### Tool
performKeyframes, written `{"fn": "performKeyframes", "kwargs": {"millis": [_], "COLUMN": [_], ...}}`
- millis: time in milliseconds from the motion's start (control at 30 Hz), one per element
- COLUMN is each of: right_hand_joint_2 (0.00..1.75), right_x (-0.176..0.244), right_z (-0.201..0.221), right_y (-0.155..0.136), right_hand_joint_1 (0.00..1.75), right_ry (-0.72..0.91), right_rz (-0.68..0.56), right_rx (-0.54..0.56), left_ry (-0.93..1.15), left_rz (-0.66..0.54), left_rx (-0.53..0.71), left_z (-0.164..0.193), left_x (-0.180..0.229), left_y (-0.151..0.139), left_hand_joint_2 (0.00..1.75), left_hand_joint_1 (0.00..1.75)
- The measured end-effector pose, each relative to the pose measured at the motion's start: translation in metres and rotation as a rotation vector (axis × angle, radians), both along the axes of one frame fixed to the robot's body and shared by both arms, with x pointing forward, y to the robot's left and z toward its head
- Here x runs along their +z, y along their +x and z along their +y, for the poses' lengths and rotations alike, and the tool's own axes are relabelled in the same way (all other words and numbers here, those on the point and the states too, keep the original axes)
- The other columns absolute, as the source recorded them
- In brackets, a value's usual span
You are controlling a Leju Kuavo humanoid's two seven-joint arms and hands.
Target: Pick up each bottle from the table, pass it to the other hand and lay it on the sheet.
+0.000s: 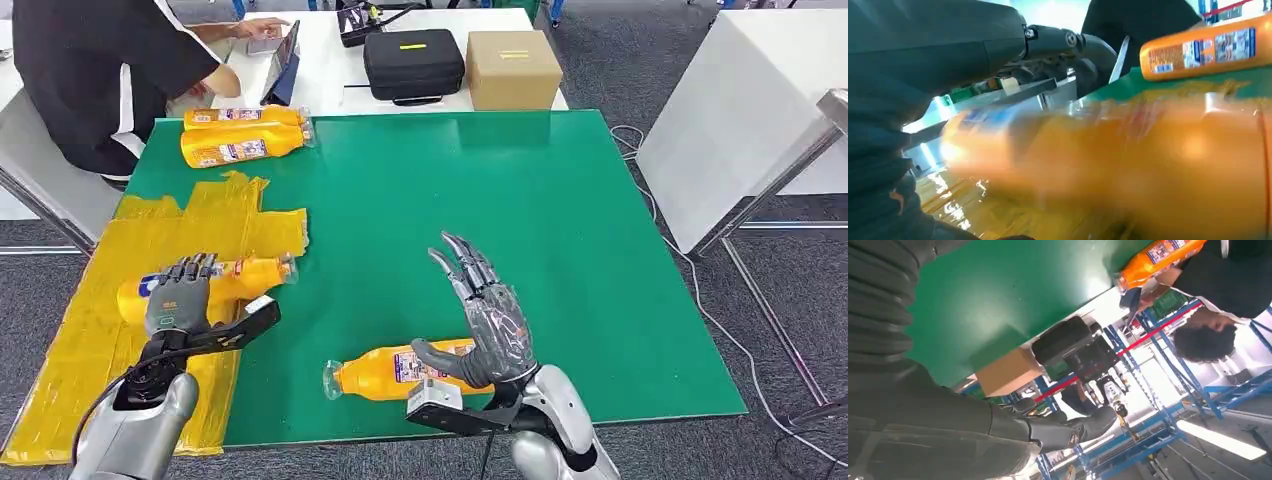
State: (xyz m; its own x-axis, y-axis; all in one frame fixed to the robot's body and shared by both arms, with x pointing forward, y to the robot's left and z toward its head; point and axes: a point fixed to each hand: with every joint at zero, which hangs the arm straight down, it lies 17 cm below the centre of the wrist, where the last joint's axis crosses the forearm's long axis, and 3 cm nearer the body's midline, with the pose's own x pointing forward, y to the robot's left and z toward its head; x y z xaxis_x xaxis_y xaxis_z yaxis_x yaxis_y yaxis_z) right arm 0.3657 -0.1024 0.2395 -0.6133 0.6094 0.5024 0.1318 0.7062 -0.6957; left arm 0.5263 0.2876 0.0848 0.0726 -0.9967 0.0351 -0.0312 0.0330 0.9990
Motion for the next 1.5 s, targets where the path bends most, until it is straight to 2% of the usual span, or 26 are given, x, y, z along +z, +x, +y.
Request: {"fn": "performKeyframes", "kwargs": {"millis": [533,567,767,1067,1100,1300,1500], "right_hand_joint_2": [1.75,1.75,1.75,1.75,1.75,1.75,1.75], "right_x": [0.001,0.001,-0.001,-0.005,-0.005,-0.006,-0.006], "right_z": [0.001,0.000,-0.002,-0.012,-0.013,-0.019,-0.025], "right_y": [0.001,0.001,-0.002,-0.007,-0.007,-0.006,-0.005], "right_hand_joint_1": [0.00,0.00,0.00,0.00,0.00,0.00,0.00], "right_ry": [0.007,0.007,0.012,0.025,0.025,0.036,0.040], "right_rz": [0.005,0.005,0.012,0.026,0.027,0.027,0.024], "right_rx": [-0.004,-0.007,-0.017,-0.054,-0.057,-0.080,-0.098], "left_ry": [0.012,0.013,-0.004,-0.089,-0.098,-0.155,-0.198], "left_rz": [0.041,0.041,-0.017,-0.323,-0.351,-0.528,-0.595], "left_rx": [0.008,0.008,0.002,-0.060,-0.067,-0.114,-0.159], "left_z": [0.002,0.002,-0.002,-0.026,-0.029,-0.045,-0.058], "left_x": [-0.006,-0.006,0.011,0.109,0.119,0.172,0.195], "left_y": [0.000,0.000,-0.002,-0.025,-0.029,-0.054,-0.067], "left_hand_joint_2": [1.75,0.00,0.00,0.00,1.75,1.75,1.75], "left_hand_joint_1": [0.00,0.00,0.00,0.00,0.00,0.00,0.00]}}
